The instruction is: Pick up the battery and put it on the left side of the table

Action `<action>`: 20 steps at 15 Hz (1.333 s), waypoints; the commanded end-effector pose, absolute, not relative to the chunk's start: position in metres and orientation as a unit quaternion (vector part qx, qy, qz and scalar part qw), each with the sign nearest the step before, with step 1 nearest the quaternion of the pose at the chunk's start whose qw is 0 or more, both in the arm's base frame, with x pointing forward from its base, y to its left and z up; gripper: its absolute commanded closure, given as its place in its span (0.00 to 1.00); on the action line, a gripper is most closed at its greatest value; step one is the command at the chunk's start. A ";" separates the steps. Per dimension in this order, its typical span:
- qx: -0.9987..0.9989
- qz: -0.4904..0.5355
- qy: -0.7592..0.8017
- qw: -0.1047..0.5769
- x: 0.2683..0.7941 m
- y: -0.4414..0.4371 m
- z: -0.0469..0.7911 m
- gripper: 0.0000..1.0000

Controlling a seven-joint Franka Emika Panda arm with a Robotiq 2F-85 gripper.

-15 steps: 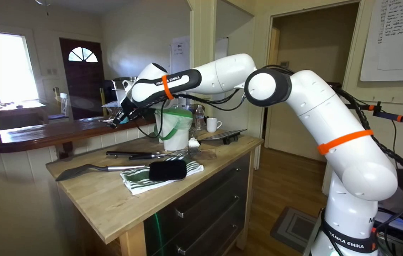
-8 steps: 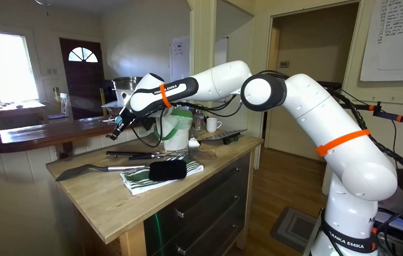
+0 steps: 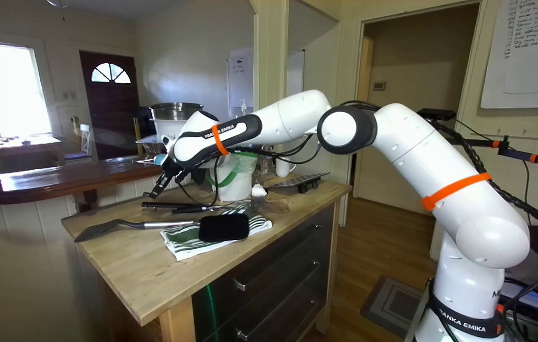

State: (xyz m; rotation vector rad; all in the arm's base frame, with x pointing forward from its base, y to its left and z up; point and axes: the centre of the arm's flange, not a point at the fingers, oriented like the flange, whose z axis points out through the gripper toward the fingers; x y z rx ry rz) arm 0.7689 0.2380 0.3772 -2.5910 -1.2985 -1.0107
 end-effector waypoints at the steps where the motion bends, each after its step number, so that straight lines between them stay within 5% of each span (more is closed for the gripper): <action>1: -0.838 -0.329 -0.435 0.029 0.772 0.234 0.352 0.96; 2: -0.837 -0.326 -0.439 0.029 0.771 0.234 0.347 0.96; 3: -0.840 -0.325 -0.433 0.032 0.770 0.236 0.363 0.83; 6: -0.839 -0.321 -0.438 0.031 0.771 0.236 0.355 0.83; 7: -0.839 -0.321 -0.438 0.031 0.771 0.236 0.355 0.96; 20: -0.845 -0.279 -0.454 0.043 0.768 0.238 0.306 0.96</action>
